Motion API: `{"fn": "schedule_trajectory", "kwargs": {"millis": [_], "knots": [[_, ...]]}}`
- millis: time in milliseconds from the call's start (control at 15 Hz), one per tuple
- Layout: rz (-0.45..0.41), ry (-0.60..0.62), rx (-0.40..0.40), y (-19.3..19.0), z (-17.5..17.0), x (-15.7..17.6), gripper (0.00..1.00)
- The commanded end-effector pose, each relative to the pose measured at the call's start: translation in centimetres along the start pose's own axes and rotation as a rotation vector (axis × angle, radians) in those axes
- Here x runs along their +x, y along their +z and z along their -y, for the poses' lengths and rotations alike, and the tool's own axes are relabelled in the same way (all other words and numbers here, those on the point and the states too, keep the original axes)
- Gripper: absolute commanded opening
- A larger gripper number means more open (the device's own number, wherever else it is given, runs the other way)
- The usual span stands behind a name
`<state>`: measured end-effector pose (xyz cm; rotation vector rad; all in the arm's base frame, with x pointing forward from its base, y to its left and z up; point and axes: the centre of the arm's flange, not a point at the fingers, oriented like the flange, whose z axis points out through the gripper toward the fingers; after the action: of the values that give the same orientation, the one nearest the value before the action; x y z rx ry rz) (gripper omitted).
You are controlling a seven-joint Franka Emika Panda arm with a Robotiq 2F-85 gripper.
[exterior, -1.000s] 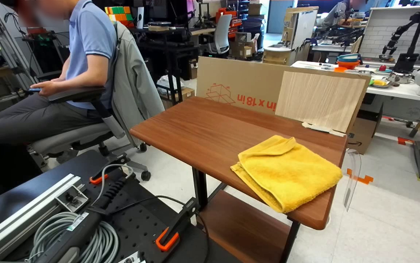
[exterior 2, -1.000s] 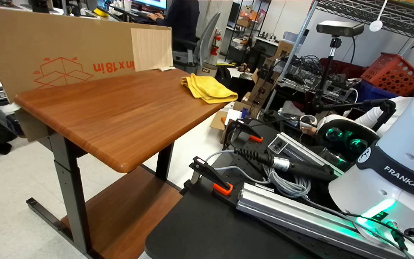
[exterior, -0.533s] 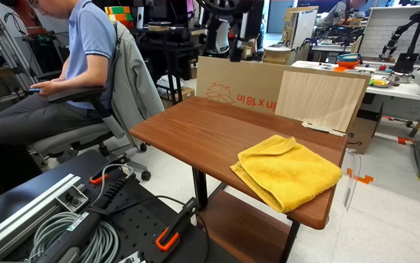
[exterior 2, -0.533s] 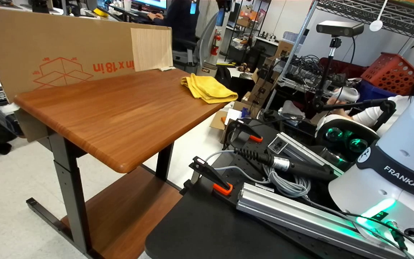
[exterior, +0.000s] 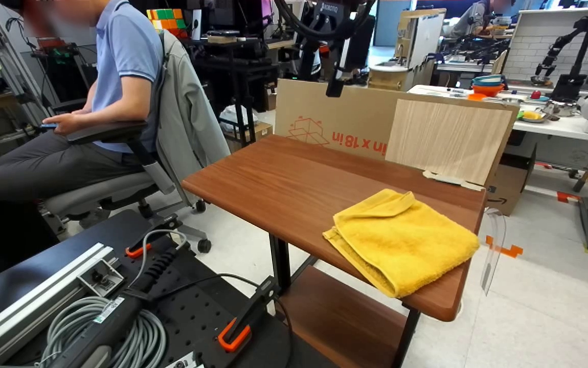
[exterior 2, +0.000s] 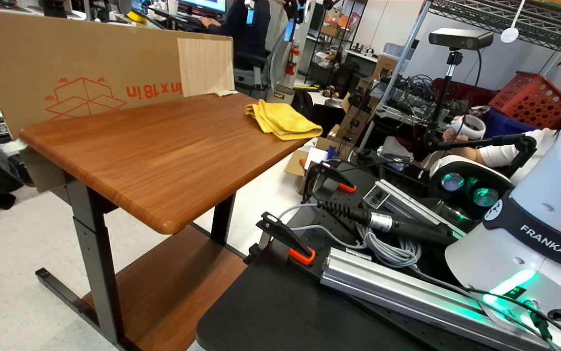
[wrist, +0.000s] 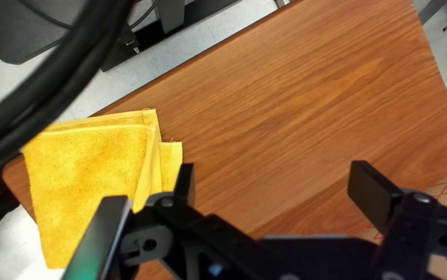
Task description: Use the towel to wipe the table
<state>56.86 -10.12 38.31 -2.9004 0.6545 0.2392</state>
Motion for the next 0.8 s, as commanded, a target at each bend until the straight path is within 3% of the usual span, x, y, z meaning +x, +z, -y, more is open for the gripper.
{"fn": "schedule_trajectory", "kwargs": {"millis": [0,400,533,733], "knots": [[0.03,0.188,0.04,2.0,-1.7,6.2,1.0],[0.114,0.509,-0.06,11.6,-10.9,14.0,1.0],[0.151,0.586,-0.085,15.0,-13.1,14.3,1.0],[0.119,0.616,-0.116,19.2,-14.7,14.2,1.0]]}}
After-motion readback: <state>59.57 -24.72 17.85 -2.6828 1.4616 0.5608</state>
